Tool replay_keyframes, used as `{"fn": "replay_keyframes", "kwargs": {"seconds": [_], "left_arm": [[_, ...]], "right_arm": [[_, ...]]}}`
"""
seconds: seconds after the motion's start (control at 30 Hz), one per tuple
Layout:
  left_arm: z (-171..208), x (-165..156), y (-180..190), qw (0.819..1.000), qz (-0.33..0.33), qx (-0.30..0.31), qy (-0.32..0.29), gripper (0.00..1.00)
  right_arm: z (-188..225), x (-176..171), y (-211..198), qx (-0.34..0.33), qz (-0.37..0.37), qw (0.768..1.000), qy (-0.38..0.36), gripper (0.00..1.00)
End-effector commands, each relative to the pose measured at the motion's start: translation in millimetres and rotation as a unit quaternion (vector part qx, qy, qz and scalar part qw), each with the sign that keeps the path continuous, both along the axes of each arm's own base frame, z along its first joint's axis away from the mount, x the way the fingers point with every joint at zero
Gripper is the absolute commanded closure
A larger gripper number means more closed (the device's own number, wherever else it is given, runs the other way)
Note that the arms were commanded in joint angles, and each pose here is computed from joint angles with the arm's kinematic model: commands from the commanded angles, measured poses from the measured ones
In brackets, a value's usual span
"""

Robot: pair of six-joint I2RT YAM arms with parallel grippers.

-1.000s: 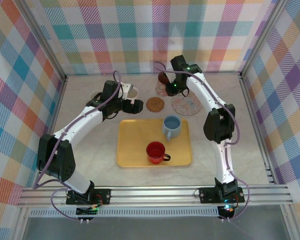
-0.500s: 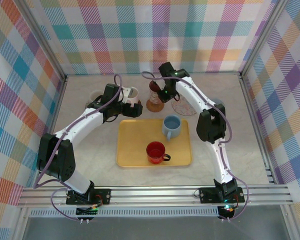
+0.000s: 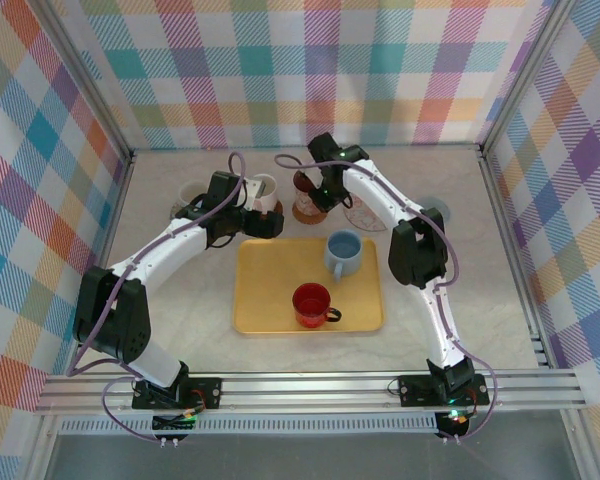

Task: Place the cup by the coaster

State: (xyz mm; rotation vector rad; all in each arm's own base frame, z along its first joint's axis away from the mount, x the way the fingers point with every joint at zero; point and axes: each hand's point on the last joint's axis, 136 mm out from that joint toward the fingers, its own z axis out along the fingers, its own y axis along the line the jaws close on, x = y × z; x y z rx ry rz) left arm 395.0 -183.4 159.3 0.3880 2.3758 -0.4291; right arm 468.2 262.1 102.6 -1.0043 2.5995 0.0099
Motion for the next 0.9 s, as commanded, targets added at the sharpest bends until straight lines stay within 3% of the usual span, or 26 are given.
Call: {"fn": "replay_keyframes", "kwargs": {"seconds": [0.0, 0.87], "left_arm": [[8.6, -1.4, 7.1, 1.000, 0.006, -0.002, -0.011, 0.00], [11.7, -3.3, 7.9, 1.000, 0.009, -0.005, -0.012, 0.00]], "right_arm": [[39.1, 7.7, 4.9, 0.020, 0.005, 0.998, -0.062, 1.00], [43.0, -3.1, 20.7, 0.066, 0.019, 0.995, -0.068, 1.00]]}}
